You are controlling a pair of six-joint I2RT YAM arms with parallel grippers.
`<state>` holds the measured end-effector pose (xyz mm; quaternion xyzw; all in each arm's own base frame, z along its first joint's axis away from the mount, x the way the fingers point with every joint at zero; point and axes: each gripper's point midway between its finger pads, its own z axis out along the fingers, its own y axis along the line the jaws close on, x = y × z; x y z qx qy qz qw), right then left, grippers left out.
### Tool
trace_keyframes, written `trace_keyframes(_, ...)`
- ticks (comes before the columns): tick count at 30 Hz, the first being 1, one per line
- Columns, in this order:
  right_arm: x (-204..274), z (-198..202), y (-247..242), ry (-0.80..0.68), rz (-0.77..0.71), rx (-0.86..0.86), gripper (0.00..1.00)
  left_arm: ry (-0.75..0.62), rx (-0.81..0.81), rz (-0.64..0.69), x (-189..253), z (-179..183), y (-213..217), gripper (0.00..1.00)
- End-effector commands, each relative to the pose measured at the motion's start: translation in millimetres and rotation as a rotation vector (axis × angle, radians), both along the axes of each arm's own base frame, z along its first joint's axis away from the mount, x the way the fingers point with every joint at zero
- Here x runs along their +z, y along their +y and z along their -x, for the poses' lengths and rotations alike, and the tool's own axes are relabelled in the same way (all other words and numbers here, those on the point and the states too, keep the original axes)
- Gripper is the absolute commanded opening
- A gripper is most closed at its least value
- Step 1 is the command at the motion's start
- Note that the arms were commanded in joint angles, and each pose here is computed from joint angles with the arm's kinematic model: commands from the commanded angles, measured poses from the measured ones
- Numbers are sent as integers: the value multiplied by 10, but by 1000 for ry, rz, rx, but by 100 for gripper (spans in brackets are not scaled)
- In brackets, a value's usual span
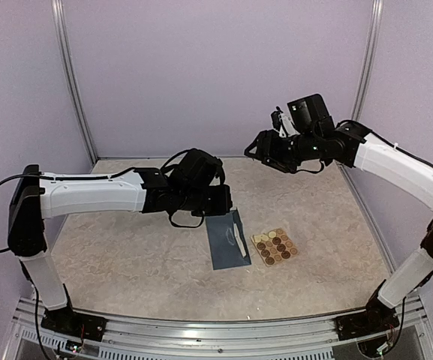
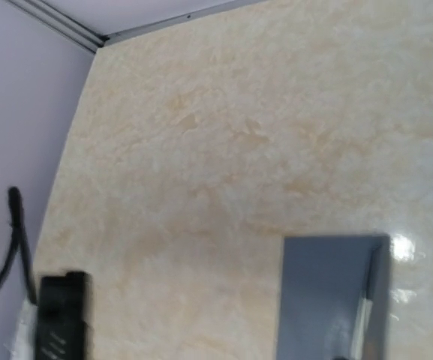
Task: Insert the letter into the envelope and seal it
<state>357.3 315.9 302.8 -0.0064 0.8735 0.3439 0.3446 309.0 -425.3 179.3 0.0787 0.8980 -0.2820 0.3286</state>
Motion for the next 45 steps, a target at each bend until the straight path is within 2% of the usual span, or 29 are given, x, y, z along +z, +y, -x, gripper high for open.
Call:
trace_keyframes(1,-277,137,-311,43,71,5,65,23,-49,141,245,89,-47,16)
trace_keyframes(3,-537,220,-432,89,115,20,69,61,-82,173,191,153,-108,24)
trace_keyframes(7,-1051,424,-699,184,161,74,73,120,-126,223,55,260,-253,38)
trace_keyframes(11,-1518,588,-1041,274,238,67,75,172,-164,283,-39,343,-411,45)
trace_keyframes(14,-1729,658,-1199,309,204,73,75,205,-193,306,-135,404,-524,51)
trace_keyframes(20,-1995,669,-1277,352,120,114,72,285,-218,308,-437,458,-670,53)
trace_keyframes(31,-2322,588,-1255,393,123,159,71,394,-208,249,-1041,446,-798,57)
trace_keyframes(45,-2670,619,-1345,445,183,140,69,449,-177,227,-1401,411,-786,58)
